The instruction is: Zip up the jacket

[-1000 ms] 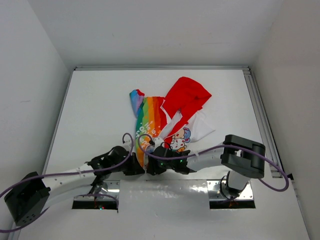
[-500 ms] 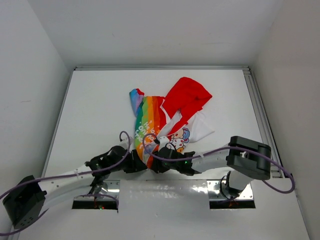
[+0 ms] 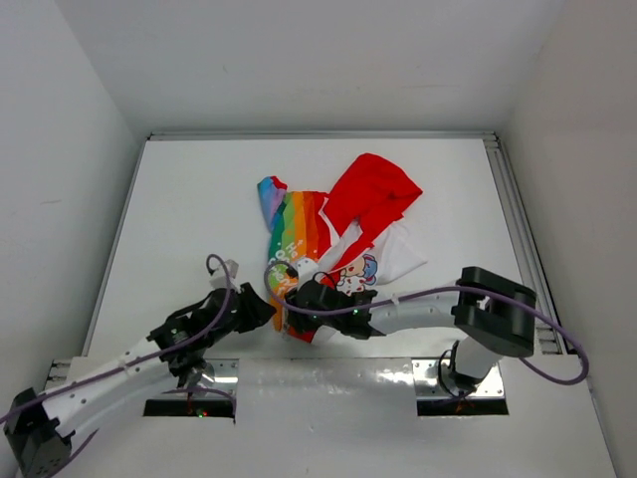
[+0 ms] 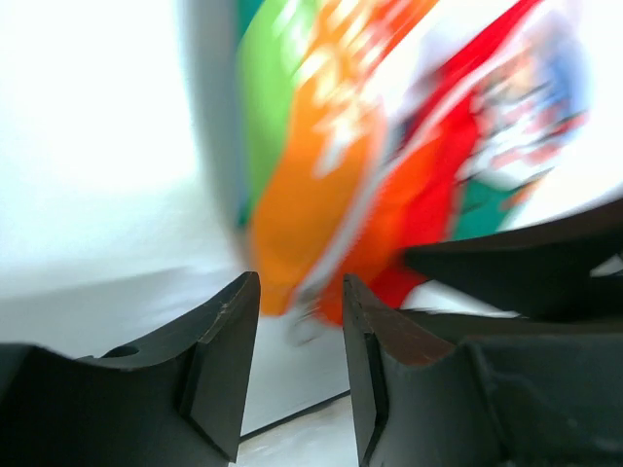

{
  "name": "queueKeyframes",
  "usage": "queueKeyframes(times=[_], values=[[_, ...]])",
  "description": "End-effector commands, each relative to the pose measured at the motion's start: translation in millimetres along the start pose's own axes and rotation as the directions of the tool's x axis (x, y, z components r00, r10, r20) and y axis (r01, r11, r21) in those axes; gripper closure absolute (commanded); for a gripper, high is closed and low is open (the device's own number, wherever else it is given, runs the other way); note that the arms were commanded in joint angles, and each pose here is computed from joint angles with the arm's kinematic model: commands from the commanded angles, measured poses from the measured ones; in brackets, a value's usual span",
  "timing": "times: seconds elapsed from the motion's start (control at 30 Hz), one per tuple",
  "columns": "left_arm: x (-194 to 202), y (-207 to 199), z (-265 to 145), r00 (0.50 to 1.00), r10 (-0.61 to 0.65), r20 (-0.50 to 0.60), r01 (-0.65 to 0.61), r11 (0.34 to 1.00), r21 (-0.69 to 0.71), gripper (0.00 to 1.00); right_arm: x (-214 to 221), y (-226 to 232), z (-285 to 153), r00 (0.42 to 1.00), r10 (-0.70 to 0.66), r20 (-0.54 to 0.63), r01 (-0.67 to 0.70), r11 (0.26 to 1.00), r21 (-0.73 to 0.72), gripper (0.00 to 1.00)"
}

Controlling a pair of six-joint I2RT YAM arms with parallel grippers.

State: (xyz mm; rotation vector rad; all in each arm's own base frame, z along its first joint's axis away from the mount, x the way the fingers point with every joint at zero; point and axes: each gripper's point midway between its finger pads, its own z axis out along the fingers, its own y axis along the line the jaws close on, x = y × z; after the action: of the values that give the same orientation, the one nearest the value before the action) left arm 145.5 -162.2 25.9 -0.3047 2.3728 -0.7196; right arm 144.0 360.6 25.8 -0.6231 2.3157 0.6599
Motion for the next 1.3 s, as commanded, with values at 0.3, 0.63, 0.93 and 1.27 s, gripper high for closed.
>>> queueKeyframes(times=[0.3, 0.63, 0.93, 1.27], values=[[-36, -11, -21, 0.989, -0.060, 0.138, 0.061, 0.998, -0.001, 0.63, -34, 30, 48, 0.999, 0.042, -0.010, -0.042, 0.995, -0.088, 0.58], [-34, -3, -26, 0.979, -0.127, 0.158, 0.125, 0.992, 0.024, 0.63, -42, 29, 43, 0.965, 0.261, 0.030, -0.252, 0.951, -0.177, 1.00], [-32, -27, -22, 0.979, -0.145, 0.141, 0.122, 0.980, 0.156, 0.53, -111, 17, -4, 0.850, 0.512, 0.123, -0.447, 0.825, -0.347, 1.00], [-38, -58, -17, 0.963, -0.222, 0.152, 0.160, 0.927, 0.339, 0.47, -117, 27, -19, 0.800, 0.598, 0.051, -0.515, 0.728, -0.454, 1.00]])
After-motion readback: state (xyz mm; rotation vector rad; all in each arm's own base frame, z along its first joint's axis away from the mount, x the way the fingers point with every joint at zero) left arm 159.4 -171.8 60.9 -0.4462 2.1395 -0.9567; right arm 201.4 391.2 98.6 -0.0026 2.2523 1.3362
